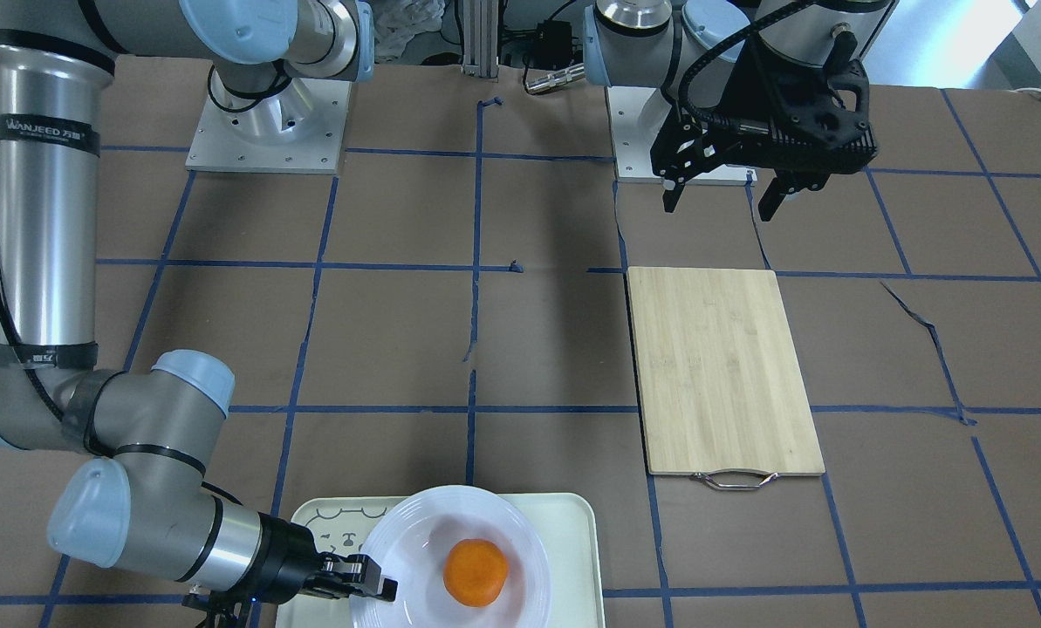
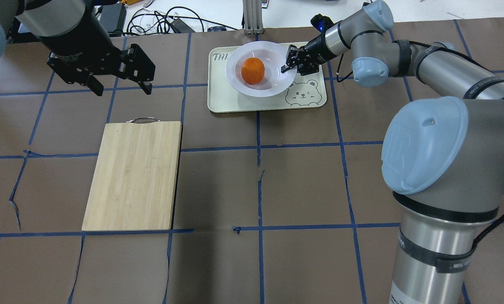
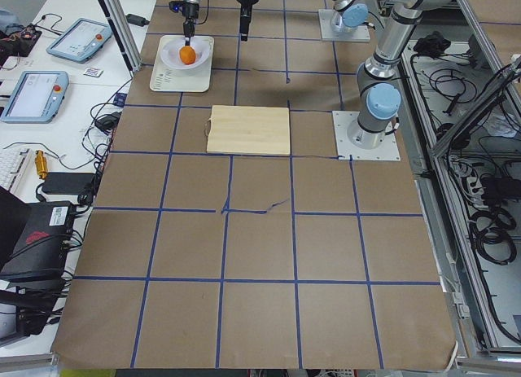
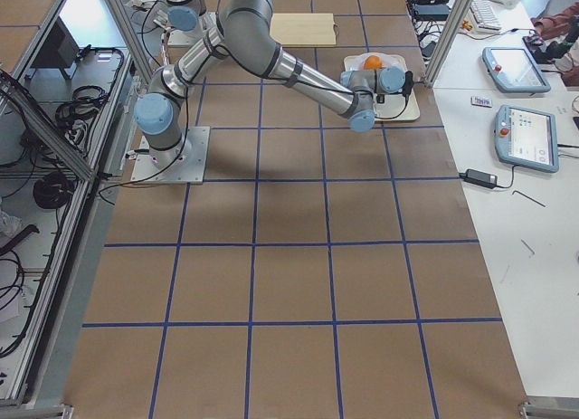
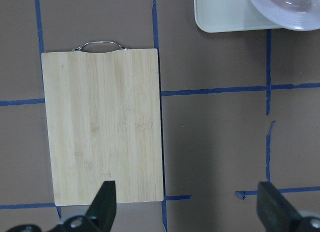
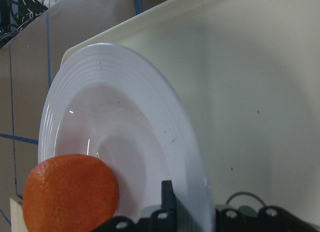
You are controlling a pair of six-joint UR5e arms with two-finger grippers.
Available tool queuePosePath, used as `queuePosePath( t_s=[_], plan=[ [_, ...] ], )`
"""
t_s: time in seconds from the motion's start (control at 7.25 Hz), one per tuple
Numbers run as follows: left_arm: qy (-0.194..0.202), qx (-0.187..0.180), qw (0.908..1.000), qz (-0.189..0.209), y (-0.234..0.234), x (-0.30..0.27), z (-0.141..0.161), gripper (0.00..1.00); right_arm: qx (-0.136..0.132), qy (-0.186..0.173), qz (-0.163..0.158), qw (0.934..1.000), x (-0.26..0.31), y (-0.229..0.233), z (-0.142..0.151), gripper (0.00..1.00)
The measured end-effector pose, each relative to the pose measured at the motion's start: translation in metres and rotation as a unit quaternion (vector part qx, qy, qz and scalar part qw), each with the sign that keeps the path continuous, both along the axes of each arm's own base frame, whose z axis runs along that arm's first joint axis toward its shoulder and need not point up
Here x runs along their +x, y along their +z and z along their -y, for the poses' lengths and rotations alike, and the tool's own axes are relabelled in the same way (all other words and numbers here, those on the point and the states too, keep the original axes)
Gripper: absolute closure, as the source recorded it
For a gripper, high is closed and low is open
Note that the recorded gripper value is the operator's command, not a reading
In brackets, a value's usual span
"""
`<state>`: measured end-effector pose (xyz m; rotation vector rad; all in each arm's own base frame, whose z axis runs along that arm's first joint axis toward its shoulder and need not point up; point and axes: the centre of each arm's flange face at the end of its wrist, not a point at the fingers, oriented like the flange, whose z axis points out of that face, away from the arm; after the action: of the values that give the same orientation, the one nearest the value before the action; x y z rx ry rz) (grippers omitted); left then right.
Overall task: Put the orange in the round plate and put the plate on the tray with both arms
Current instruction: 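Slide the plate with the right gripper onto the bear-printed tray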
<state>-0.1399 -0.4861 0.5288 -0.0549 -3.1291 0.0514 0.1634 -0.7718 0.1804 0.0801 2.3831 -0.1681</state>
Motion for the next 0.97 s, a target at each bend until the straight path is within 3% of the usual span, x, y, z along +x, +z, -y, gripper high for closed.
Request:
queuePosePath(
  t_s=[0.28, 0.55, 0.97],
  plan=[
    [0.0, 0.0, 1.0, 0.0, 0.0, 0.0, 0.0, 0.0, -0.005, -0.001, -0.001, 1.0, -0.001, -0.004, 0.009, 1.0],
    [0.0, 0.0, 1.0, 0.0, 0.0, 0.0, 0.0, 0.0, -0.011, 0.0, -0.001, 0.9999, 0.0, -0.005, 0.016, 0.47],
    [0.0, 0.0, 1.0, 0.0, 0.0, 0.0, 0.0, 0.0, -0.014, 0.0, -0.007, 0.9999, -0.001, -0.006, 0.019, 0.14]
  ],
)
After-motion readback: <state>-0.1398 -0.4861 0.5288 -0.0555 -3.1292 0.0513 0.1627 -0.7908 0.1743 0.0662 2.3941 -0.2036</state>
